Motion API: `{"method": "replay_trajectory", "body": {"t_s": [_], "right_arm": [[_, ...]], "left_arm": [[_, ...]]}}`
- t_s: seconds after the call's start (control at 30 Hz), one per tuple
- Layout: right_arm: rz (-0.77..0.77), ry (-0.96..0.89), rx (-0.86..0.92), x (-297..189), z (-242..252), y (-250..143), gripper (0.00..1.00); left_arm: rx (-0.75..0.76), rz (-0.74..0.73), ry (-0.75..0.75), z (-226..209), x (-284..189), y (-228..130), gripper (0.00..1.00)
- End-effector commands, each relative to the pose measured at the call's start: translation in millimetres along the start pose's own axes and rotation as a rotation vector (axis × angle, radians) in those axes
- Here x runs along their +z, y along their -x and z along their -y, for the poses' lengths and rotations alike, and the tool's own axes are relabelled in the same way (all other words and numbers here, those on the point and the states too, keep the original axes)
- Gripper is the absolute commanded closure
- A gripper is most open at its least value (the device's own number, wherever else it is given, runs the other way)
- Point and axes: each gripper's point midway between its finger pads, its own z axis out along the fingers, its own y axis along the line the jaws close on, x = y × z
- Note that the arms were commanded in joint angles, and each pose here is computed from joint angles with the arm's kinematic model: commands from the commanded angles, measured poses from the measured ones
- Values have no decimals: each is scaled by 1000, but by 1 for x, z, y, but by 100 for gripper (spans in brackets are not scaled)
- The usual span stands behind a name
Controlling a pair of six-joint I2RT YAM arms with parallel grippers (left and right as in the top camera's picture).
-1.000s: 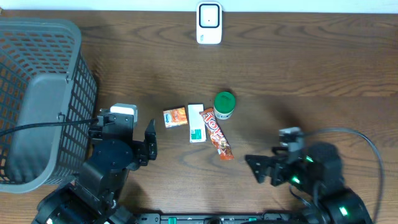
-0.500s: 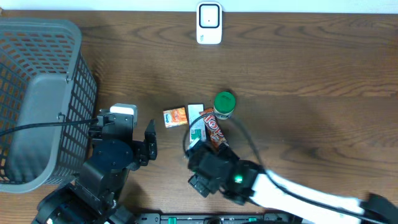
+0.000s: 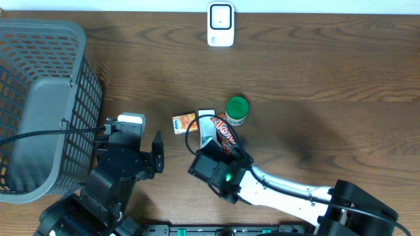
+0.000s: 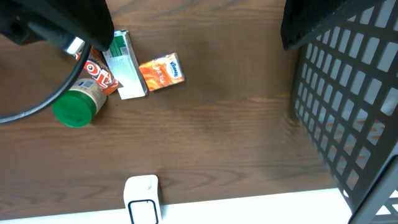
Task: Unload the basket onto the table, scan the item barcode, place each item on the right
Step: 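Grasp the TOP wrapper with the right gripper and lift it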
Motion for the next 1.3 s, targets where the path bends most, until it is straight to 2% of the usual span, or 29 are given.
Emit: {"method": "replay_trajectory", "body": {"t_s": [0.0, 0.1, 0.23, 0.33, 0.5, 0.57, 0.73, 0.9, 1.1, 1.2, 1.27], "right_arm": [[-15, -37, 65, 7, 18, 3, 35], [-53, -35, 103, 17, 26, -3, 35], [-99, 69, 116, 22, 14, -9, 35], [-115, 82, 110, 26, 10, -13, 36], [-158, 114, 95, 36, -2, -21, 45], [-171, 111, 89, 40, -4, -24, 57], [-172, 108, 91, 41, -4, -24, 98], [-165, 160, 123, 34, -10, -17, 99], [-163, 384, 174, -16, -20, -5, 99], [-145, 532, 224, -45, -17, -1, 99], [-131, 707, 260, -69, -17, 2, 99]], "left_arm": [[4, -9, 17, -3, 1, -4, 15], [13, -25, 22, -4, 1, -8, 15], [18, -35, 25, -5, 1, -10, 15], [19, -37, 26, -5, 1, -11, 15], [21, -40, 27, -5, 1, -11, 15], [26, -51, 30, -6, 1, -14, 15], [54, -105, 47, -11, -1, -28, 15], [69, -133, 55, -14, -2, -35, 15], [69, -133, 55, -14, -2, -35, 15], [69, -133, 55, -13, -2, -35, 15], [69, -133, 55, -13, -2, -35, 15]]}}
